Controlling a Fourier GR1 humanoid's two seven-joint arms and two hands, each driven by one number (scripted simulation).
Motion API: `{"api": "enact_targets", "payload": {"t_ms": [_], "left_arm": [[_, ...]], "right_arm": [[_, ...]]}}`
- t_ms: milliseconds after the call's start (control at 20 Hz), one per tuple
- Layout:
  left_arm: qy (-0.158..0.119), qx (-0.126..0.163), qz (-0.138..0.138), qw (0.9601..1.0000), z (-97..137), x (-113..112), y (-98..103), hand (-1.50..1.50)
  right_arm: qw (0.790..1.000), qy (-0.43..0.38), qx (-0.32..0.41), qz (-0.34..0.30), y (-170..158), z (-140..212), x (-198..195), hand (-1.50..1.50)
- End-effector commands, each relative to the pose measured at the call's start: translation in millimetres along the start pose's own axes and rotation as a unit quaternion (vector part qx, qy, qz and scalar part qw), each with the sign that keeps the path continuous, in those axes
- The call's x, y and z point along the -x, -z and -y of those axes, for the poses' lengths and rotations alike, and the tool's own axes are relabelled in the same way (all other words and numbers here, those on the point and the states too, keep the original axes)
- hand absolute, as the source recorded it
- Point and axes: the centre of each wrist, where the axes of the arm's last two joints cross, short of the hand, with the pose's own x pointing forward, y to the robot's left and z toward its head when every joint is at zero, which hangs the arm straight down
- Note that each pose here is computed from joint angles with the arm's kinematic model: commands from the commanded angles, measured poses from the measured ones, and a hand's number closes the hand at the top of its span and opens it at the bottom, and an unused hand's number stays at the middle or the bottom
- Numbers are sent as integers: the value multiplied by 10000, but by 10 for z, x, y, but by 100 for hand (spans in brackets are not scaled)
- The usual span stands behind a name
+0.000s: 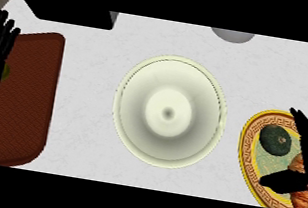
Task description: Pick the squash from the plate and place it in the bowl
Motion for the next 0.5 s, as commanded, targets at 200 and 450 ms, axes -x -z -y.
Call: {"api": "enact_targets", "payload": {"t_ms": [200, 450], "left_arm": [[24, 9, -53, 10000, 86, -129, 110, 0], [-51, 18, -21, 10000, -172, -114, 75, 0]], "right_arm": [[9999, -89, -132, -49, 87, -235, -140, -150], [9995, -185, -222, -141, 253, -423, 100, -150]]}}
